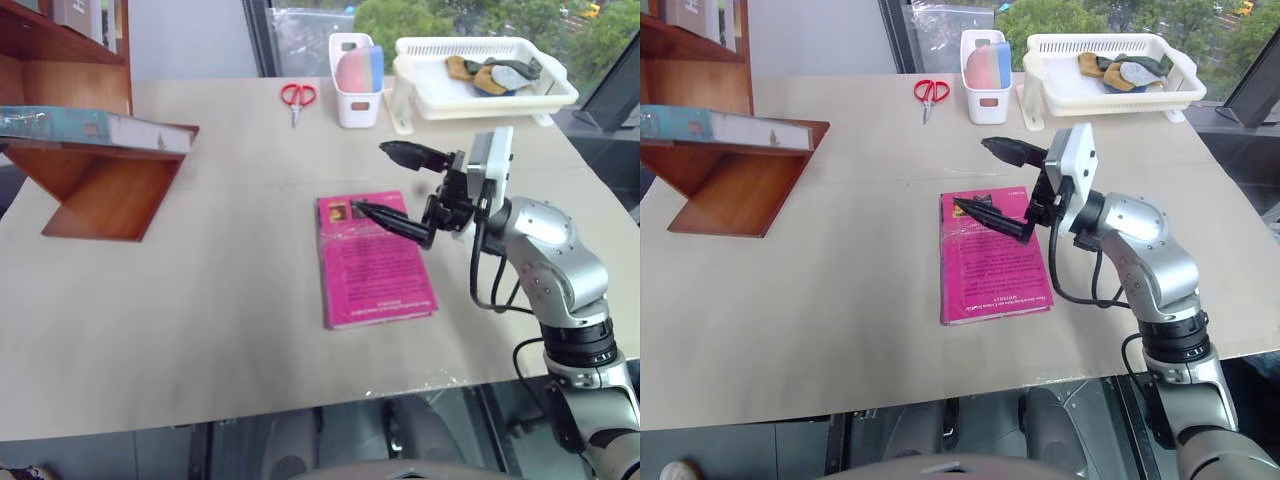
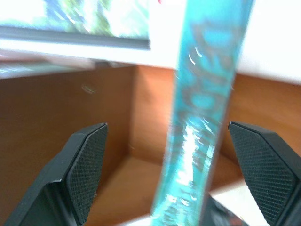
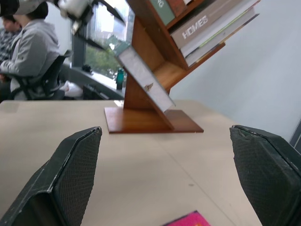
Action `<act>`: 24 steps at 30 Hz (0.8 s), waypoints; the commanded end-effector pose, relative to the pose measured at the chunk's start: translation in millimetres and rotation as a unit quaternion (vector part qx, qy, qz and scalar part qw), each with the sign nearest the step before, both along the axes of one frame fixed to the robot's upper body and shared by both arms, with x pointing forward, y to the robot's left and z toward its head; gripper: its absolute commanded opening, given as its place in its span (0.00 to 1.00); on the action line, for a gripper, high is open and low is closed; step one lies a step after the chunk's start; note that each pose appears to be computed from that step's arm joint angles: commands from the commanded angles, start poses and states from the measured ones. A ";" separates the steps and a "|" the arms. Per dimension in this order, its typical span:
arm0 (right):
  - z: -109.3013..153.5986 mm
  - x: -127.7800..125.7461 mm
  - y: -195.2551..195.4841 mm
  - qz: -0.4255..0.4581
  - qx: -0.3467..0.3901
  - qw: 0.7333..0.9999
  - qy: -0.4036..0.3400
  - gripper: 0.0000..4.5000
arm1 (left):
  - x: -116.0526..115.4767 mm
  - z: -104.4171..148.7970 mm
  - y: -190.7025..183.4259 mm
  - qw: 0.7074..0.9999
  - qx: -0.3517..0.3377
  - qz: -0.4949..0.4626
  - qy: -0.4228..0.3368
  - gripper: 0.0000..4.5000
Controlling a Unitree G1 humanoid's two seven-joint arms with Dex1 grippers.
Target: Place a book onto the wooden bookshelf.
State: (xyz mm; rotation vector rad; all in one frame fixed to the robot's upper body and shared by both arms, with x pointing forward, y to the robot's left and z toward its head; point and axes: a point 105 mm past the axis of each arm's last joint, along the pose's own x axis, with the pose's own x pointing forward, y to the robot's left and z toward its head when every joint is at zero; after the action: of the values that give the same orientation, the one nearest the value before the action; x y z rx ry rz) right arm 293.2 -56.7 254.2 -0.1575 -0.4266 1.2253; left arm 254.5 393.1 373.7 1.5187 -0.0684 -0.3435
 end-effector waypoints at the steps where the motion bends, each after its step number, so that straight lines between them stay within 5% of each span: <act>1: 6.0 -1.8 -12.5 -0.004 -0.002 1.000 -0.015 1.00 | -12.2 27.7 -40.0 0.990 0.019 -0.123 -0.073 0.99; 6: 1.3 -3.9 -25.5 -0.007 -0.022 1.000 -0.007 1.00 | -11.3 35.9 -162.8 0.921 -0.036 -0.376 -0.100 0.99; 12: -11.6 -0.5 -44.9 -0.056 -0.065 0.996 0.010 1.00 | -8.2 -8.3 -253.2 0.835 -0.271 -0.479 -0.004 0.99; 15: -26.1 6.7 -62.3 -0.121 -0.102 0.987 0.006 1.00 | 18.4 -64.4 -274.9 0.805 -0.431 -0.399 0.088 0.99; 17: -41.2 12.6 -79.0 -0.174 -0.116 0.978 0.031 1.00 | 29.0 -104.2 -277.7 0.755 -0.548 -0.329 0.145 0.99; 21: -70.1 -0.1 -106.9 -0.230 -0.143 0.960 0.066 1.00 | 30.3 -181.4 -257.6 0.737 -0.622 -0.185 0.191 0.99; 24: -78.7 -11.9 -126.3 -0.264 -0.157 0.948 0.082 1.00 | 24.2 -209.0 -225.5 0.745 -0.629 -0.103 0.194 0.99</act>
State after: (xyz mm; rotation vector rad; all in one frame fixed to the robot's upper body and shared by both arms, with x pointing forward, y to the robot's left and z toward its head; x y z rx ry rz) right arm 284.6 -174.7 152.1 -0.3611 0.0438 0.8096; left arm 279.6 153.0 147.1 0.0037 -0.0545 -0.6709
